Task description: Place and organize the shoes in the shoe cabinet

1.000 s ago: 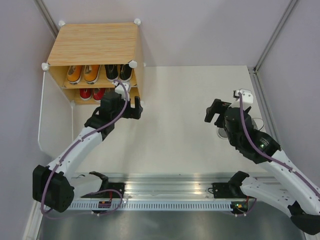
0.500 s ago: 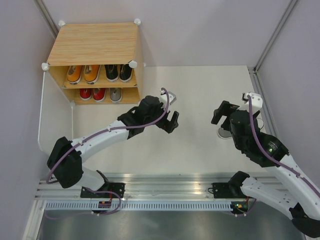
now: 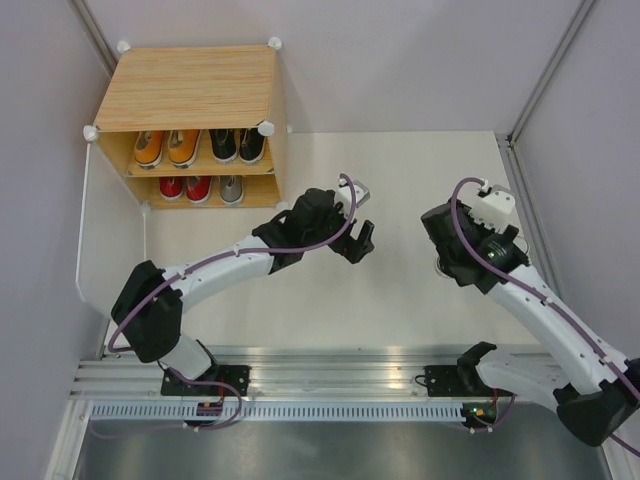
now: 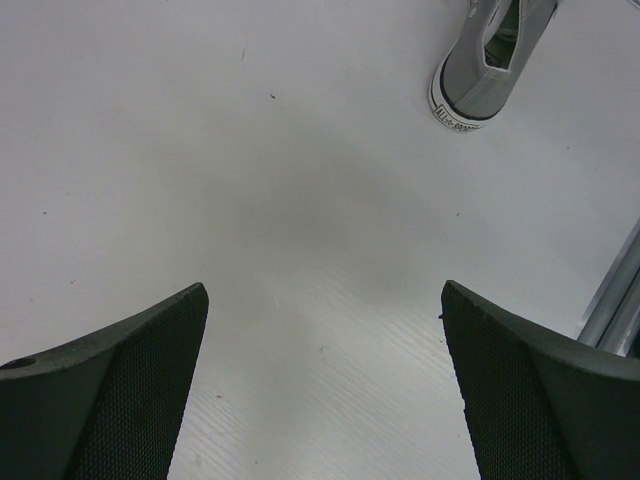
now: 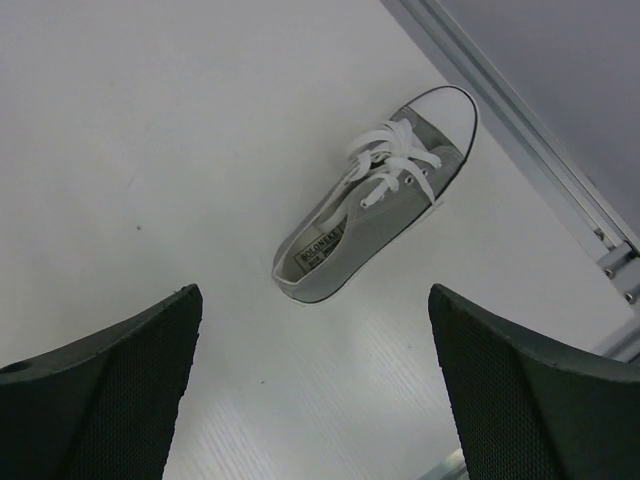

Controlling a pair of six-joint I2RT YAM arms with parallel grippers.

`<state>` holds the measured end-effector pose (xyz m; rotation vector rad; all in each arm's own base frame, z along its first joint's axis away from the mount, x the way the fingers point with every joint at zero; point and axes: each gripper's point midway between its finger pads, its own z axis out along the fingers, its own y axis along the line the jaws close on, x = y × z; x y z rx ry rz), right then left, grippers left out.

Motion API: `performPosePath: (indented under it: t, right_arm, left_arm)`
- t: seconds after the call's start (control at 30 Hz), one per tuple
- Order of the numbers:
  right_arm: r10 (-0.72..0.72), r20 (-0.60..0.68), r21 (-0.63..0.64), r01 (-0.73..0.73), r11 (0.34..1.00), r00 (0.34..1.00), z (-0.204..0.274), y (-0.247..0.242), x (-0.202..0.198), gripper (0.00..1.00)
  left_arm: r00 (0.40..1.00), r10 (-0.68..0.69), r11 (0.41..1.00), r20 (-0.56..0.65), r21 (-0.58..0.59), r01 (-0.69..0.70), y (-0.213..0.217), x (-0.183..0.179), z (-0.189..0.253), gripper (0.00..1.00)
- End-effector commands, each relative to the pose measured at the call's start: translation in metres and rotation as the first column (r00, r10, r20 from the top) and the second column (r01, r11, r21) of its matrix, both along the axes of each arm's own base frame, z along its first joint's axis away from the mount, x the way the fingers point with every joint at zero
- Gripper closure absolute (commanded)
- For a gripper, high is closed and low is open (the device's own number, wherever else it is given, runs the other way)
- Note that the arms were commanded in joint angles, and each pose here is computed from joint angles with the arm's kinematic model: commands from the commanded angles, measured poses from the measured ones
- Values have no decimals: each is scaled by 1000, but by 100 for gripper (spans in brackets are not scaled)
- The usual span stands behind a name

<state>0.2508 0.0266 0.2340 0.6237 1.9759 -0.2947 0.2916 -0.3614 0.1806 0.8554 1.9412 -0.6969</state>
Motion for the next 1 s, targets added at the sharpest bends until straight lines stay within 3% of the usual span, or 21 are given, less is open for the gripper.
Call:
performPosePath:
  t: [0.0, 0.1, 0.47, 0.67, 0.83, 0.87, 0.93, 0.97]
  right_arm:
    - [-136, -22, -2, 136, 991, 990, -4, -24, 11, 2]
    - [-173, -89, -14, 173, 985, 981, -23, -33, 26, 2]
    - [-329, -309, 181, 394, 901, 893, -131, -104, 57, 2]
    - [-308, -368, 188, 394, 900, 877, -170, -105, 62, 12]
    - [-244, -400, 225, 353, 908, 883, -189, -95, 64, 42]
    - [-237, -396, 231, 346, 909, 887, -188, -93, 65, 56]
    - [-227, -375, 229, 327, 917, 899, -180, -91, 66, 73]
    - [-204, -370, 227, 301, 926, 906, -178, -83, 68, 88]
  left_arm:
    - [998, 22, 1000, 62, -23, -21, 6, 2, 18, 0]
    - [998, 31, 999, 46, -13, -31, 16, -6, 13, 0]
    - [994, 101, 991, 30, 85, -103, 59, -23, -13, 0]
    - [993, 117, 986, 32, 114, -120, 67, -24, -19, 0]
    - [991, 126, 984, 38, 125, -130, 70, -23, -21, 0]
    - [991, 126, 983, 39, 127, -130, 70, -23, -21, 0]
    - [991, 126, 983, 42, 129, -130, 70, -23, -21, 0]
    - [991, 130, 983, 42, 127, -134, 70, -22, -21, 0]
